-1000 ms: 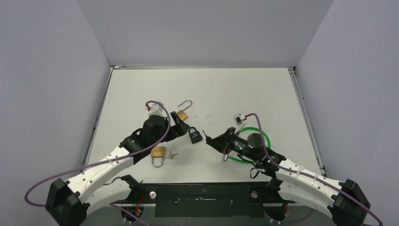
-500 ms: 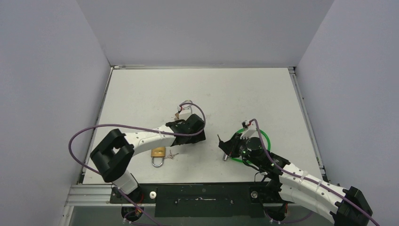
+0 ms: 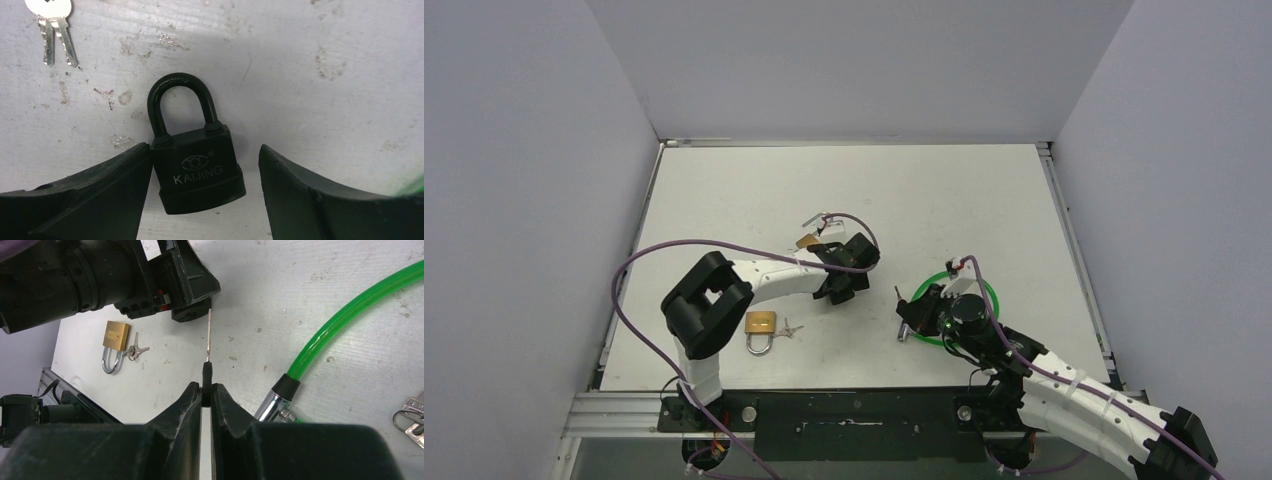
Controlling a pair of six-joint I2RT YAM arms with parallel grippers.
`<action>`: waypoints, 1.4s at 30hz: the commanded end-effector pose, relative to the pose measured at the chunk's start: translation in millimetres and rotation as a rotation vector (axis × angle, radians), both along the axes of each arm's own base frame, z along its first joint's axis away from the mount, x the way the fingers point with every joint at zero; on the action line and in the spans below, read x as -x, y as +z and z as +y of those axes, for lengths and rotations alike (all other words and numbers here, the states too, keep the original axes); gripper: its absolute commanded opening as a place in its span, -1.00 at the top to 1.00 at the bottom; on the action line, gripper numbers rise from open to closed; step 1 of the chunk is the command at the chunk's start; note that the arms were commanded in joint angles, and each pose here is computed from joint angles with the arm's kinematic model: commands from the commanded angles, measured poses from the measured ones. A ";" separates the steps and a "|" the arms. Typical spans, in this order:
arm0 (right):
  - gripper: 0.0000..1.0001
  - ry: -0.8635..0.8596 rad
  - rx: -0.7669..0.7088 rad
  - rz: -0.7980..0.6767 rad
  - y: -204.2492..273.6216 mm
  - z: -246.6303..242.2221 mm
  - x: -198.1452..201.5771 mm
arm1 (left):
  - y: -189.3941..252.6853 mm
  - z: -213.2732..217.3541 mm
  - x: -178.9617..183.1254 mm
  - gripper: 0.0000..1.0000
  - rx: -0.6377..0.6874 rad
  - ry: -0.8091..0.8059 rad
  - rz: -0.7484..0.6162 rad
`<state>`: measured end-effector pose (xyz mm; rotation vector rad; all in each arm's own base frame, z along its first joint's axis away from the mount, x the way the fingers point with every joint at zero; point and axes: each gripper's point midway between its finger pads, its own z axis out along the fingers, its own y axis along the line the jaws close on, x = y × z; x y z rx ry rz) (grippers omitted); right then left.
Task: Unlock with the key
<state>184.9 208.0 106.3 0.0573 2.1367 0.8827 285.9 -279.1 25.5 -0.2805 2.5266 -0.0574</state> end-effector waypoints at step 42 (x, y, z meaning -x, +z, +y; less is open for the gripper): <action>1.00 0.355 -0.203 -0.066 69.5 115.3 43.7 | 158.4 34.3 33.3 1.00 0.852 0.239 -0.161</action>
